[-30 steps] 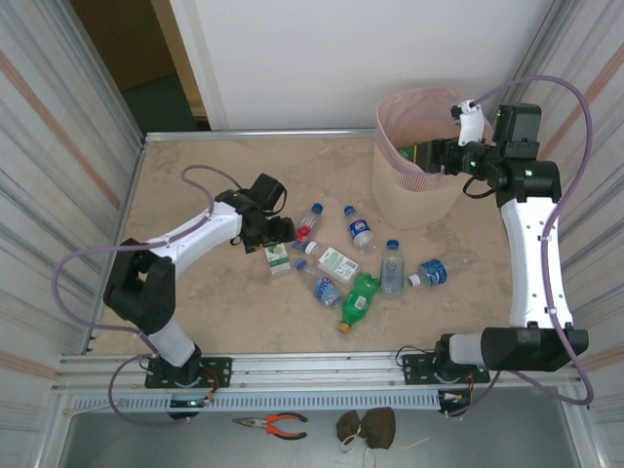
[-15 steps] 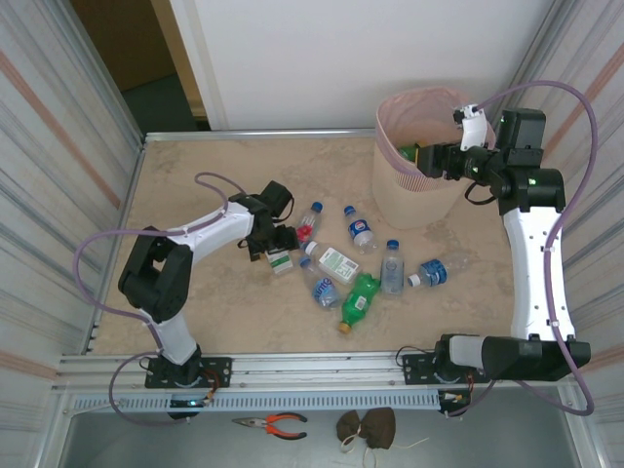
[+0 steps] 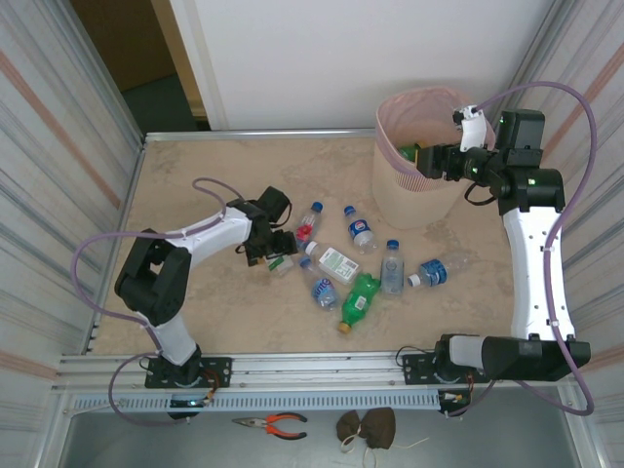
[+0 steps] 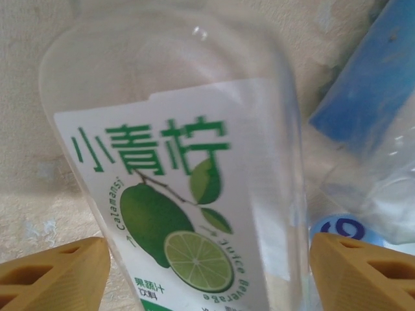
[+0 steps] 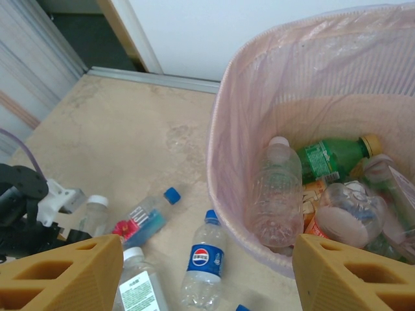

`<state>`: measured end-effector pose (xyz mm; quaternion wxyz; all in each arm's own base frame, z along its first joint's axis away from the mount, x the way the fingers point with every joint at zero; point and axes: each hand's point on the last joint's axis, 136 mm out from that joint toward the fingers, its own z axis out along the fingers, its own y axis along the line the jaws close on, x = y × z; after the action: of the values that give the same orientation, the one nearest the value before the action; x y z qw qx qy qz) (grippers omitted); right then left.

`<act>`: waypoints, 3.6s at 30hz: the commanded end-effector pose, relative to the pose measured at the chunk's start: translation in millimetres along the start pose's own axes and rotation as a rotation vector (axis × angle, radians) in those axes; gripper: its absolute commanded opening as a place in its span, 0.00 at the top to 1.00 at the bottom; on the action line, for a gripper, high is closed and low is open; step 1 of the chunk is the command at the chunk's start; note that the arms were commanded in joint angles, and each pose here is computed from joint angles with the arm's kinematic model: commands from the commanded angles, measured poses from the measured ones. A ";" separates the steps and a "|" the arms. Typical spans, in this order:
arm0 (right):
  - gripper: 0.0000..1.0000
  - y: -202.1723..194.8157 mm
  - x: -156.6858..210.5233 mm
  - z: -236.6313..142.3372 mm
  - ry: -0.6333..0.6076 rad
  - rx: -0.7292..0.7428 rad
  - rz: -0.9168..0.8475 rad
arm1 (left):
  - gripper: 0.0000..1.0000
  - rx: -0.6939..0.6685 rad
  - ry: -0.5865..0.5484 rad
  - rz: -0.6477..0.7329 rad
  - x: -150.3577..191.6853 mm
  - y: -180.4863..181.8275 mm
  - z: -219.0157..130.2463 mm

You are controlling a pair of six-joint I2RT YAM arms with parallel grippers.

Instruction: Put the plastic bottles in the bin

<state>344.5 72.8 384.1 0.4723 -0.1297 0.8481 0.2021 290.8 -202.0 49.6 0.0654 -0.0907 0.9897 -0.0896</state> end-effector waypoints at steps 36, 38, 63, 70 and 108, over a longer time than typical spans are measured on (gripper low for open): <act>0.32 51.3 -7.4 -8.1 -0.057 -0.119 -0.016 | 0.35 0.279 -0.237 0.216 -1.3 -33.9 -84.9; 0.32 63.6 -9.6 -8.6 -0.078 -0.171 -0.009 | 0.36 0.383 -0.304 0.273 -3.5 -49.7 -109.9; 0.11 224.1 1.0 16.8 -0.050 -0.716 -0.093 | 0.49 1.302 -0.490 0.866 58.5 -162.9 -306.5; 0.11 237.8 10.1 20.7 -0.012 -0.784 -0.096 | 0.49 1.374 -0.485 0.960 77.9 -173.6 -324.4; 0.41 -21.8 -73.1 39.3 -0.093 0.207 -0.009 | 0.16 1.147 -0.666 0.769 53.5 -124.9 -310.6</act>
<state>403.6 107.4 443.8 0.5425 -0.0943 0.8062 0.2166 216.7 -288.7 365.8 0.4078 0.2866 0.6809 -0.5365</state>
